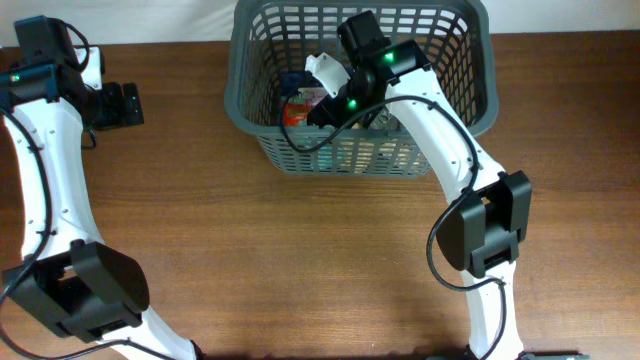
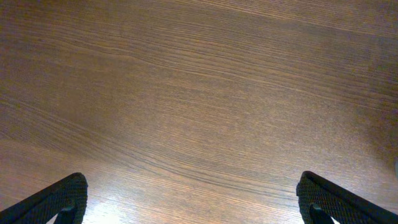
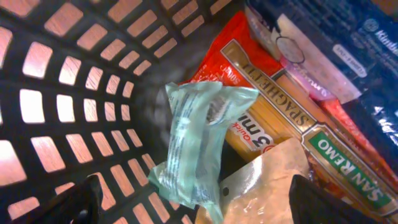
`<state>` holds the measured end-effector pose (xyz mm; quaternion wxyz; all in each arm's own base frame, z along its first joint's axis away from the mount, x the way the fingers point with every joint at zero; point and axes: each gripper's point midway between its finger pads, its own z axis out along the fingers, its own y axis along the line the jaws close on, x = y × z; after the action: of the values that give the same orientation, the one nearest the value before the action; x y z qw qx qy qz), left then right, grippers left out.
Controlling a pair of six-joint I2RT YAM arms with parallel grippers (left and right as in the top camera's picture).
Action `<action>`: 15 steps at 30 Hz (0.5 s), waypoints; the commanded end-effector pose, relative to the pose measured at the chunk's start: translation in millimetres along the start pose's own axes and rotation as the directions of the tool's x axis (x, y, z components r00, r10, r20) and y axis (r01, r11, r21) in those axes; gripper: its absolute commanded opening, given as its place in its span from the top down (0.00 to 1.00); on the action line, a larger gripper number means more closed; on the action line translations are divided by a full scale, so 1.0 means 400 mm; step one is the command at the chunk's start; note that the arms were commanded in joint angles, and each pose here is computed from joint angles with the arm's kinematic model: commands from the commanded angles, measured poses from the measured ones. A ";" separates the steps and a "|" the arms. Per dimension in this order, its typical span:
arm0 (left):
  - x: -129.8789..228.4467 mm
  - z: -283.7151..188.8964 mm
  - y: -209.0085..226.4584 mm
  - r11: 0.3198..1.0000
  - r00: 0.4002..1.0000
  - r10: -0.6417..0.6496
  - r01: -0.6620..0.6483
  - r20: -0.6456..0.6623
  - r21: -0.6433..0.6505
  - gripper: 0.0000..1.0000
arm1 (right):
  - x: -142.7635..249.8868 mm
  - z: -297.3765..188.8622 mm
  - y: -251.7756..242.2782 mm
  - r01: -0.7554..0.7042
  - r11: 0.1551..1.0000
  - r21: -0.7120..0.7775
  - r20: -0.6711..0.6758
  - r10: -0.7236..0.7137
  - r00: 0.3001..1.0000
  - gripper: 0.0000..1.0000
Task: Pack container
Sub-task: 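Release the pouch and lift the right gripper out of the basket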
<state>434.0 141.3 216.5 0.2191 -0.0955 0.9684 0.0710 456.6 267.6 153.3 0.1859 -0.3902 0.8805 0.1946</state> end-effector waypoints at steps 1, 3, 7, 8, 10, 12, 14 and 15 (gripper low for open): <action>0.003 0.004 -0.003 1.000 1.000 -0.011 0.011 -0.005 0.011 0.01 | -0.070 -0.126 0.002 -0.035 0.999 0.027 0.118 0.032 0.992 0.09; 0.003 0.004 -0.002 1.000 1.000 -0.011 0.011 -0.005 0.011 0.01 | -0.094 -0.194 -0.009 -0.062 0.997 0.049 0.167 0.053 0.985 0.09; 0.003 0.004 -0.003 1.000 1.000 -0.011 0.011 -0.005 0.011 0.01 | -0.134 -0.399 -0.035 -0.137 0.985 0.107 0.308 0.098 0.946 0.08; 0.003 0.004 -0.003 1.000 1.000 -0.011 0.011 -0.006 0.011 0.01 | -0.138 -0.458 -0.040 -0.159 0.980 0.122 0.347 0.108 0.932 0.08; 0.003 0.004 -0.003 1.000 1.000 -0.011 0.011 -0.005 0.011 0.01 | -0.139 -0.596 -0.048 -0.202 0.966 0.160 0.440 0.113 0.891 0.07; 0.003 0.004 -0.002 1.000 1.000 -0.011 0.011 -0.005 0.010 0.01 | -0.128 -0.723 -0.055 -0.253 0.947 0.198 0.527 0.115 0.842 0.08; 0.003 0.004 -0.003 1.000 1.000 -0.011 0.011 -0.005 0.011 0.01 | -0.097 -0.844 -0.070 -0.338 0.911 0.234 0.608 0.134 0.783 0.08; 0.003 0.004 -0.003 1.000 1.000 -0.011 0.011 -0.005 0.011 0.01 | -0.075 -0.899 -0.081 -0.385 0.886 0.259 0.640 0.142 0.755 0.07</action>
<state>434.0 141.3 216.5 0.2191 -0.0955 0.9684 0.0710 471.1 129.8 401.1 0.4274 -0.2005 0.8642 0.1740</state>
